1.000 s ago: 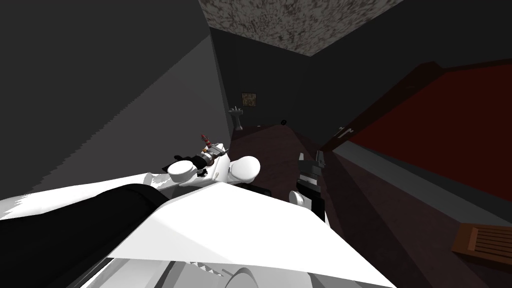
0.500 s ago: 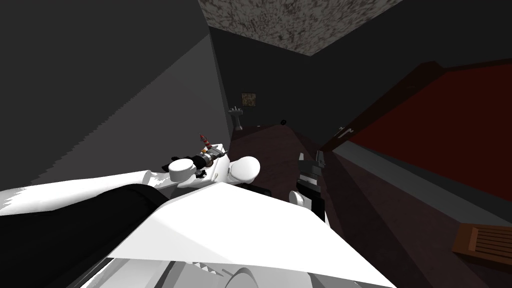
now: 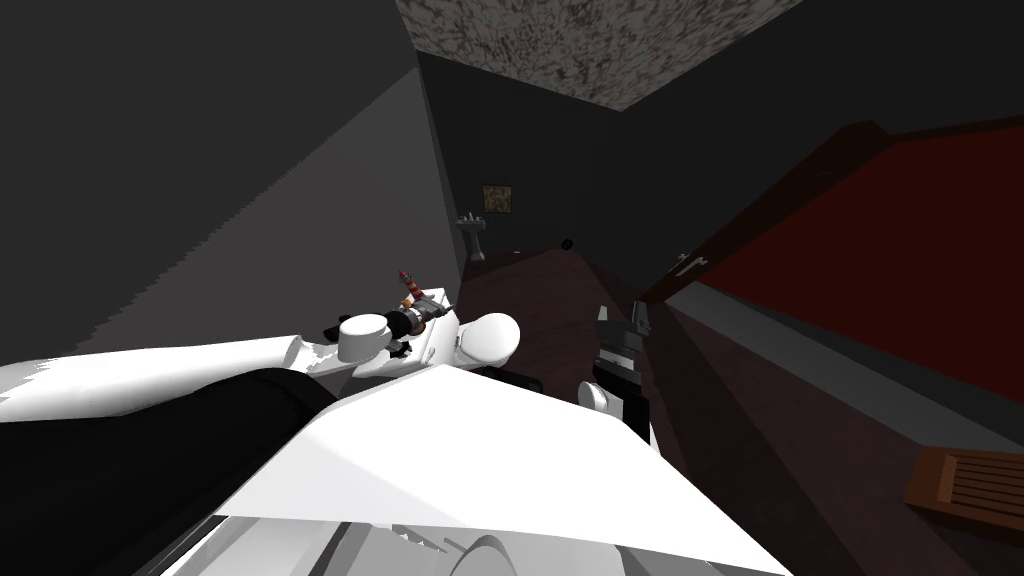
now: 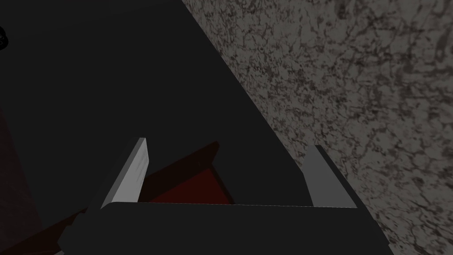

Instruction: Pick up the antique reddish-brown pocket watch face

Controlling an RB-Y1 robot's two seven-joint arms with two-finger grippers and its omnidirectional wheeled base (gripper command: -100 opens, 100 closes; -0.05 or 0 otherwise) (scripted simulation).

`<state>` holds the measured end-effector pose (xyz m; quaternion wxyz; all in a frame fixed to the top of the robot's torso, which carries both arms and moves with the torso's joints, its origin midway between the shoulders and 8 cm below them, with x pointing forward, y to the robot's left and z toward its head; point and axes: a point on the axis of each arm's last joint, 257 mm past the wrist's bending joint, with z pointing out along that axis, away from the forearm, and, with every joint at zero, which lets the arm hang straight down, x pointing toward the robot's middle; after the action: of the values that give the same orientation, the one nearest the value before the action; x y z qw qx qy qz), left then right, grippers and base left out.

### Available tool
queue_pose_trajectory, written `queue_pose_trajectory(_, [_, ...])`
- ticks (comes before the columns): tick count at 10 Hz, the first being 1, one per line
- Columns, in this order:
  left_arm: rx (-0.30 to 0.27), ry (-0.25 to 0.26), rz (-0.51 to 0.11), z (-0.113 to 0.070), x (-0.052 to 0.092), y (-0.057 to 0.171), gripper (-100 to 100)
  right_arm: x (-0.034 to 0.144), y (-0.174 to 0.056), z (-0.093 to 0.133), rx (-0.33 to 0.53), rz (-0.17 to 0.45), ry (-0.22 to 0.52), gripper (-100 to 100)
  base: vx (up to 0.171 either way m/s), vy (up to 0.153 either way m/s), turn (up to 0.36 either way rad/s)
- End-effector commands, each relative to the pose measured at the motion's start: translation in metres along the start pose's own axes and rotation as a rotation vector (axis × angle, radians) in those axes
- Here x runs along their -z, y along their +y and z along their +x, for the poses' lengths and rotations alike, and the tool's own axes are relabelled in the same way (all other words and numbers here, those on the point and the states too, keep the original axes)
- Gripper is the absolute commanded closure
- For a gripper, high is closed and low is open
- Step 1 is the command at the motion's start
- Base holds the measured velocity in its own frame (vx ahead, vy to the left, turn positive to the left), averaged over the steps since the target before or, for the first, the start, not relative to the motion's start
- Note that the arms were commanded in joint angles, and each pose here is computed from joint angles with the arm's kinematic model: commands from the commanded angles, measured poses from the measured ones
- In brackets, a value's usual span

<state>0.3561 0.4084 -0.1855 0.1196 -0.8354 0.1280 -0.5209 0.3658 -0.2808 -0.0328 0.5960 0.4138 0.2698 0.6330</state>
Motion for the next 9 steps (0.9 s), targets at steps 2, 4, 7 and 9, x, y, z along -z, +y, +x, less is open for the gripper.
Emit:
queue_pose_trajectory(2, [0.003, -0.072, -0.006, -0.016, -0.001, -0.004, -100, 0.0, 0.0, 0.0, 0.0, 0.0, 0.0, 0, 0.0, 0.0, 0.0])
queue_pose_trajectory(4, [0.039, -0.1, -0.003, -0.023, 0.0, -0.005, -100, 0.0, 0.0, 0.0, 0.0, 0.0, 0.0, 0, 0.0, 0.0, 0.0])
queue_pose_trajectory(7, [0.053, -0.18, -0.002, -0.041, 0.001, -0.009, -100, 0.0, 0.0, 0.0, 0.0, 0.0, 0.0, 0, 0.001, -0.002, 0.005])
queue_pose_trajectory(9, [0.038, -0.227, 0.0, -0.051, 0.002, -0.015, -100, 0.0, 0.0, 0.0, 0.0, 0.0, 0.0, 0, 0.0, 0.0, 0.0])
